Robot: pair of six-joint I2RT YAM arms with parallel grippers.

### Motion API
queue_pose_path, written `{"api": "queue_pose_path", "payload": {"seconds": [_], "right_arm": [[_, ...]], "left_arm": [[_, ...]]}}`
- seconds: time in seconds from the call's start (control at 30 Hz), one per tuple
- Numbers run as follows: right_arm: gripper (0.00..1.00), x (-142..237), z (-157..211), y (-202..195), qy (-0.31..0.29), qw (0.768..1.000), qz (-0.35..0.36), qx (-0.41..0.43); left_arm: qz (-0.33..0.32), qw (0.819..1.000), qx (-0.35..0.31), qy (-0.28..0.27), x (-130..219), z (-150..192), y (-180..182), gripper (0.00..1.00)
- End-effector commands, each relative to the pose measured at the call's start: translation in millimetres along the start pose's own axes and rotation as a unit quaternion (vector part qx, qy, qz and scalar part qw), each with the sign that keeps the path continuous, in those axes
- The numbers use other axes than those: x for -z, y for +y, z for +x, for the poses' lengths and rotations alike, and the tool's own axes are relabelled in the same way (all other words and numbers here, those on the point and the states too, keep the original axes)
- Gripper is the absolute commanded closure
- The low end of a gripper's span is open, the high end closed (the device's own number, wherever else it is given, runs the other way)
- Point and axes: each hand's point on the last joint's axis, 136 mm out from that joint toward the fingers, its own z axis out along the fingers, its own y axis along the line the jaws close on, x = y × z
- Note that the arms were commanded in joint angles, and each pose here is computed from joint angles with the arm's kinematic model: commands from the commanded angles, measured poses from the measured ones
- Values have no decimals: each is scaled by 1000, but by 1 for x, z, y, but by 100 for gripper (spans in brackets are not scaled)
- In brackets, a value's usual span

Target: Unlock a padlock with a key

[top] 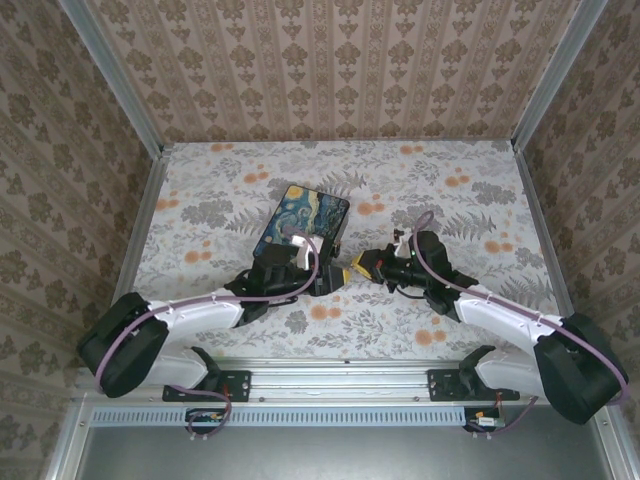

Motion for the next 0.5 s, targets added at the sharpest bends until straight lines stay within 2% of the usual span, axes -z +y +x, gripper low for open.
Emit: {"api": "queue_pose_path", "payload": {"seconds": [0.0, 0.2, 0.47], "right_arm": [[100, -6, 0, 7, -2, 1000, -13, -5], [100, -10, 2, 5, 3, 1000, -12, -5], [100, -13, 2, 0, 5, 1000, -5, -6]], "left_arm": [[21, 1000, 4, -5, -3, -5, -8, 62], [26, 1000, 9, -9, -3, -6, -8, 68], [27, 1000, 11, -9, 0, -8, -6, 90]]}}
